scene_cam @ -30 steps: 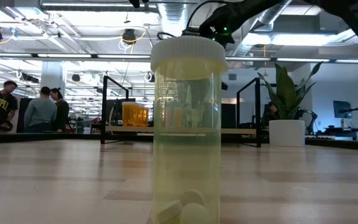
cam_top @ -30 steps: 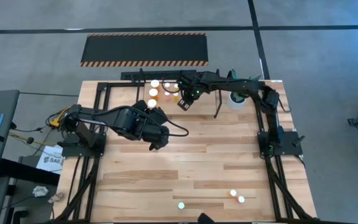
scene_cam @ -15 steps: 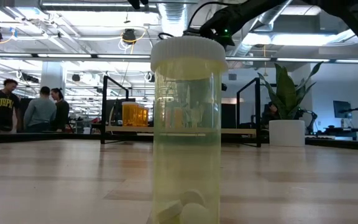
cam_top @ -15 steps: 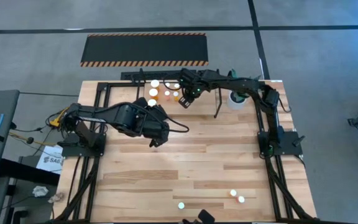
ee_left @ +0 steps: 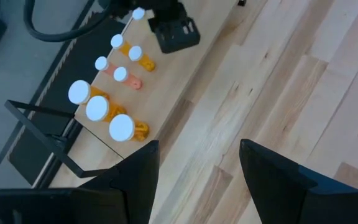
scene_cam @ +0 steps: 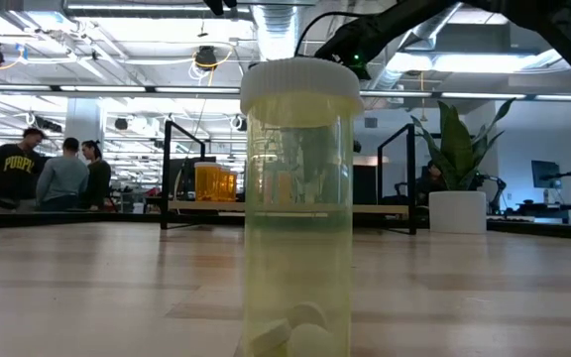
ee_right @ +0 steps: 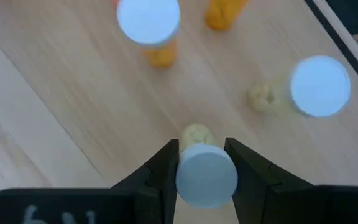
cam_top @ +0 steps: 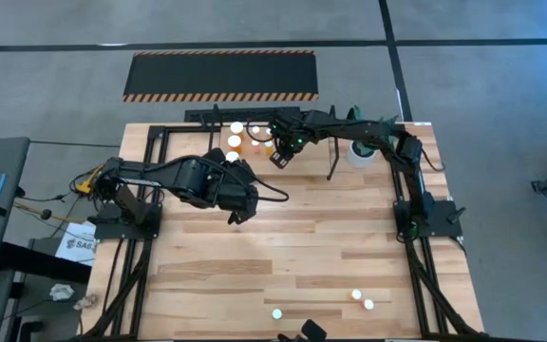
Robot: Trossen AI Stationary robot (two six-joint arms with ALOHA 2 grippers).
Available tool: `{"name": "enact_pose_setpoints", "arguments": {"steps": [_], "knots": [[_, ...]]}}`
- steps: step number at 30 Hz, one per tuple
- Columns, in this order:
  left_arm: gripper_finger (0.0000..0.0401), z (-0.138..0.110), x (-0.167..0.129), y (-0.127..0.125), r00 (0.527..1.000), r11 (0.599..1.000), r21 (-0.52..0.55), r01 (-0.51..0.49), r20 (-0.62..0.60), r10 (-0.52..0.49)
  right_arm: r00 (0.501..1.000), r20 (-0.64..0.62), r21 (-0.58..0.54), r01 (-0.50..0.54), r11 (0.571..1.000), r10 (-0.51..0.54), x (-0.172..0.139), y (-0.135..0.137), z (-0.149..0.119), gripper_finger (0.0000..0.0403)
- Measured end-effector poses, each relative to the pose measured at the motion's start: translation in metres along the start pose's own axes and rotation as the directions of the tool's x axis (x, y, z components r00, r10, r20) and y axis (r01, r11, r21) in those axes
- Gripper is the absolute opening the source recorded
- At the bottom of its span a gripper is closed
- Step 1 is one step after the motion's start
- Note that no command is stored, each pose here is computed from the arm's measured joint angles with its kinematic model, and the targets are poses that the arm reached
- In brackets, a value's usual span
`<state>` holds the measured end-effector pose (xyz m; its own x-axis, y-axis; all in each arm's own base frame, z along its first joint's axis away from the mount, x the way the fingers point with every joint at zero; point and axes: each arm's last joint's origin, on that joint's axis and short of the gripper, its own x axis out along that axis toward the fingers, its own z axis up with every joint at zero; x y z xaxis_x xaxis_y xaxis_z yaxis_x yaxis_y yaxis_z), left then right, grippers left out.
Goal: Pick and place medicine bottles onto shelf by color
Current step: Put the top yellow pill bottle aligned on the shelf with the other yellow pill bottle
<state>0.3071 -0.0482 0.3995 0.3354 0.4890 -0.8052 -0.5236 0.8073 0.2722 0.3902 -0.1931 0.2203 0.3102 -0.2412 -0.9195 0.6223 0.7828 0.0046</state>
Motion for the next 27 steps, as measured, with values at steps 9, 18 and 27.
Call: {"name": "enact_pose_setpoints", "arguments": {"steps": [9,18,27], "knots": [[0.0210,0.000,0.000,0.000,1.000,1.000,0.007,-0.001,0.000,0.001,1.000,-0.001,0.000,0.002,1.000,-0.002,0.004,0.000,0.000,0.0135],[0.0210,0.000,0.000,0.000,1.000,1.000,0.006,-0.001,0.001,0.001,1.000,0.015,0.017,0.019,1.000,-0.020,0.004,-0.008,0.003,0.0136],[0.0210,0.000,0.000,0.001,1.000,1.000,0.004,-0.004,0.001,0.004,0.999,0.019,0.024,0.028,0.999,-0.028,0.005,-0.011,0.004,0.0141]]}}
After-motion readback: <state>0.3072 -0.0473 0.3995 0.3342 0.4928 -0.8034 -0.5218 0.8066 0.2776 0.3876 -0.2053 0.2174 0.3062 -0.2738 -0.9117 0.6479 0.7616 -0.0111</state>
